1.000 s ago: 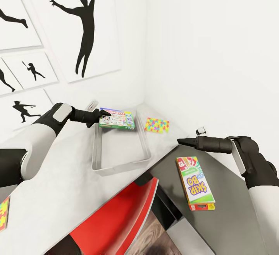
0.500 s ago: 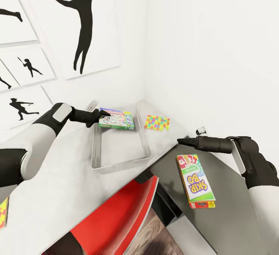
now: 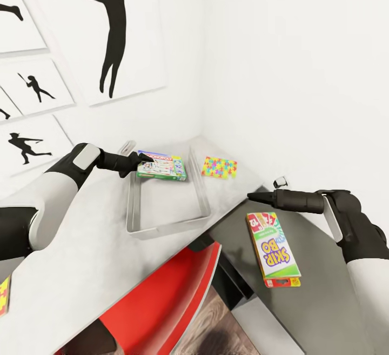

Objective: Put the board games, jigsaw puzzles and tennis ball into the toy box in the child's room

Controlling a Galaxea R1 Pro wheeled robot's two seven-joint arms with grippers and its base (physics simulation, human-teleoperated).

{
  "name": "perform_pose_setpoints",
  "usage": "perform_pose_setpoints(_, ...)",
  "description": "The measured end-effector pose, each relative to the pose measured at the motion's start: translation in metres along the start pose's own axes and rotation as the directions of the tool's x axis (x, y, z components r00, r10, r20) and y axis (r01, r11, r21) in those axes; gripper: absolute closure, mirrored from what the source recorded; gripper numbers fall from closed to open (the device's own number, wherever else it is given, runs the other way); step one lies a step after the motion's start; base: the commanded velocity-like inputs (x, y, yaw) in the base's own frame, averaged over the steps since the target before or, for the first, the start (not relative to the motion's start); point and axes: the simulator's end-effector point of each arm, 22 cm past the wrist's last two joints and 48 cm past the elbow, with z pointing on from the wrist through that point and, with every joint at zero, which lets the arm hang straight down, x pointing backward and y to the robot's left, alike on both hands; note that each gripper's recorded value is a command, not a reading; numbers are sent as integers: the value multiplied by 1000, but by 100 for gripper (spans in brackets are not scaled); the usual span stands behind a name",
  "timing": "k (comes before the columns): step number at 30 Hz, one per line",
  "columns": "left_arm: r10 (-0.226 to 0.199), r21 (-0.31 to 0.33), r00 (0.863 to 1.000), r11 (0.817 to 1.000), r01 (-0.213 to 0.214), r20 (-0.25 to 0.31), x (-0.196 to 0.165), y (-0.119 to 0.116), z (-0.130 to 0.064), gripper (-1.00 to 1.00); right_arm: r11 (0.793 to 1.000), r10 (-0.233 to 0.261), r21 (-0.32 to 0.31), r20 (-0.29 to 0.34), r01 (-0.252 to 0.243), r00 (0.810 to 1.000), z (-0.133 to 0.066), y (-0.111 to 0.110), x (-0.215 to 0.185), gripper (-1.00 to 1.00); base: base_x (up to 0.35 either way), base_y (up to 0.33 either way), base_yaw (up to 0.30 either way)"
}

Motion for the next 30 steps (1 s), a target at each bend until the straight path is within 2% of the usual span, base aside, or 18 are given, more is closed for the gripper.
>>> perform_pose_setpoints(19, -18, -8, 1000, 1000, 18, -21, 6, 13, 16, 100, 1000, 26, 5, -11, -26, 1000, 4, -15, 8, -100, 0, 0, 0)
perform_pose_setpoints(30, -12, 3, 1000, 1000, 12, -11, -2, 6, 14, 100, 1000, 14, 24, -21, -14, 1000, -4, -18, 10, -100, 0, 0, 0)
